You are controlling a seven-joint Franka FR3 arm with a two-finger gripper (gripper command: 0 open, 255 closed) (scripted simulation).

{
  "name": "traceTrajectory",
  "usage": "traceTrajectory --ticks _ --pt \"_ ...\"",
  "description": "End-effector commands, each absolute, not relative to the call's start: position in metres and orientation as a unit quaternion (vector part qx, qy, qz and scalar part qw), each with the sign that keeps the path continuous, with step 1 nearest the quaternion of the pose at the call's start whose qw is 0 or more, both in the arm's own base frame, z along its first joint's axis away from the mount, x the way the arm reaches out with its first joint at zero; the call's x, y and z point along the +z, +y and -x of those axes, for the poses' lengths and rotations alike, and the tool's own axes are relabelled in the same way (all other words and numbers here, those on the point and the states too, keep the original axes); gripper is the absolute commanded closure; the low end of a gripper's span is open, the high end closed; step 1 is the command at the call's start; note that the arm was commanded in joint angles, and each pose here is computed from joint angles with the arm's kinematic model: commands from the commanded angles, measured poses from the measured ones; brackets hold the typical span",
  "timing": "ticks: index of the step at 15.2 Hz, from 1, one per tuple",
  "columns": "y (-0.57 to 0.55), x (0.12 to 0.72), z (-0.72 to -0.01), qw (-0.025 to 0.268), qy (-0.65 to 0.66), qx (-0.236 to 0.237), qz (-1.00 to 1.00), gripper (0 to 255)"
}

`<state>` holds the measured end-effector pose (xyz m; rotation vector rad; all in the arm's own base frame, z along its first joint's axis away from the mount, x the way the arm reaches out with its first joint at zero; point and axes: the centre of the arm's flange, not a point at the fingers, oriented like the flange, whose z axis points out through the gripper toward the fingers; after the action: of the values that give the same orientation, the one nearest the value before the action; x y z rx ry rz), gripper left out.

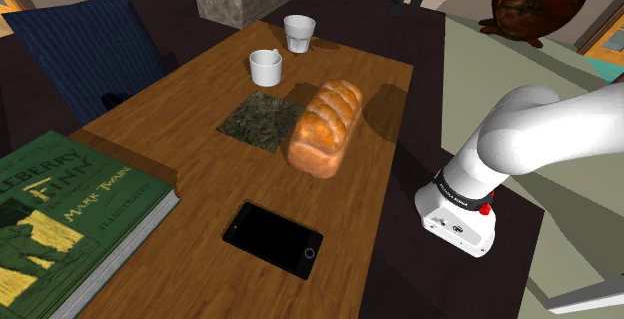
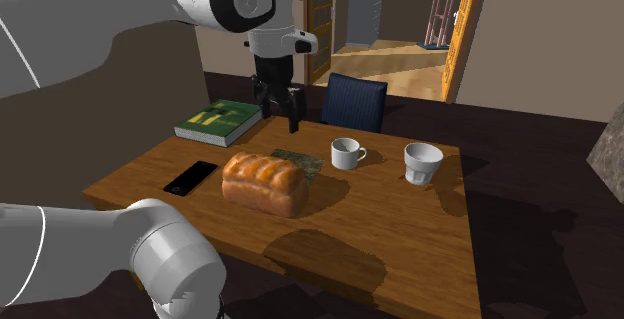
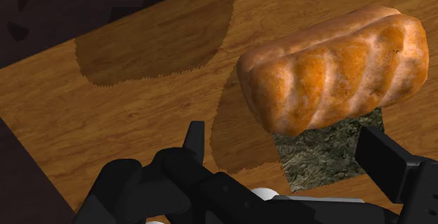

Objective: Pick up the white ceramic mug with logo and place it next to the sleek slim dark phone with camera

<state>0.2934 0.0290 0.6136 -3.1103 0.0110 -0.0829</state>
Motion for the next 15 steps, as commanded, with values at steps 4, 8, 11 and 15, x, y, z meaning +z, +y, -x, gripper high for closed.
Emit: traceTrajectory --ticks 4,8,11,15 --pt "0.042 0.593 -0.325 0.012 0.007 -0.026 1.0 0" --pt "0.059 0.566 -0.368 0.007 0.012 -0.026 1.0 0" --pt "0.071 0.546 -0.4 0.004 0.015 -0.025 1.0 0" --pt "0.086 0.518 -0.444 -0.001 0.02 -0.025 0.999 0"
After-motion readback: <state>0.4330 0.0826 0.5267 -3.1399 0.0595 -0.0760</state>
